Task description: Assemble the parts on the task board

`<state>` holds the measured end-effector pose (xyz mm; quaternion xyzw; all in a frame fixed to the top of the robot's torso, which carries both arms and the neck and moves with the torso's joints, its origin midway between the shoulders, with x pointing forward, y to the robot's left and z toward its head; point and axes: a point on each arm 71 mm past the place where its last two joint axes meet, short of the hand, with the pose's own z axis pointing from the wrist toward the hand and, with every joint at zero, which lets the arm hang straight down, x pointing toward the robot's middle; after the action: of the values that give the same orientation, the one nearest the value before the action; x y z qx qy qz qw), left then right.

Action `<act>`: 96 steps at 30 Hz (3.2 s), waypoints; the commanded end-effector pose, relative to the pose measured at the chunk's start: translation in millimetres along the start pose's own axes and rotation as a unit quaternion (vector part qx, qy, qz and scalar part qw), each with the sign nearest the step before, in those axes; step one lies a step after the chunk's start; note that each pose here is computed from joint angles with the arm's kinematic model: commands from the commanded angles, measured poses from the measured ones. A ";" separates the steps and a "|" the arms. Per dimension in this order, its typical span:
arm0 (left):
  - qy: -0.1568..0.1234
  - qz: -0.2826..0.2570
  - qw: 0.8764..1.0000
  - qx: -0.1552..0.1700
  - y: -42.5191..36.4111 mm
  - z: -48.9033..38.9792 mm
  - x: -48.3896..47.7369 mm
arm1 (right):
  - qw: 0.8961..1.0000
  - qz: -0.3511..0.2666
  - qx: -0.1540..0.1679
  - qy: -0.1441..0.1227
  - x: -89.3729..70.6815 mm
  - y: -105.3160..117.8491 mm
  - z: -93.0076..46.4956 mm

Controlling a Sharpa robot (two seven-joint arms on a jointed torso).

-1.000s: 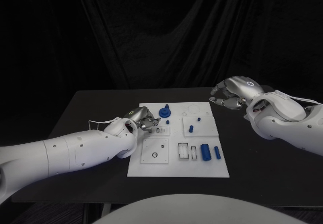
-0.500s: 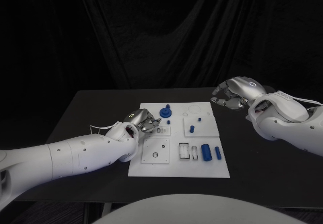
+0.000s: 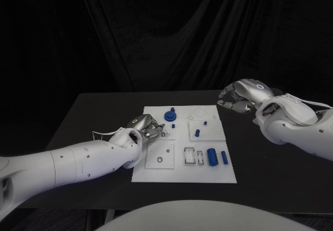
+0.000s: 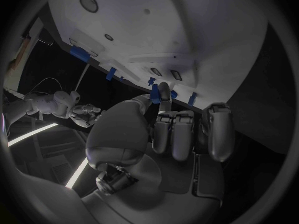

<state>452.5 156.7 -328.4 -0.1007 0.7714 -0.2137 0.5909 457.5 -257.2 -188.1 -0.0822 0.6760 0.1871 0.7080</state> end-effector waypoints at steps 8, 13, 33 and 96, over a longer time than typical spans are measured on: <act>0.015 0.005 1.000 -0.009 2.2 -1.3 4.3 | 1.000 0.002 0.012 0.006 1.5 -1.7 -0.7; 0.022 0.008 1.000 -0.015 3.7 -1.6 6.4 | 1.000 0.004 0.013 0.008 1.8 -1.8 -0.5; 0.035 0.010 0.999 -0.010 3.4 -2.9 13.9 | 1.000 0.005 0.016 0.011 2.8 -2.1 -0.3; 0.073 0.020 0.997 0.006 4.5 -7.4 20.8 | 1.000 0.010 0.022 0.016 4.8 -4.2 -1.6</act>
<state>446.2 154.2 -337.8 -0.0729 0.7981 -0.2160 0.5577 457.7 -259.3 -192.4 -0.0675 0.6898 0.1849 0.6968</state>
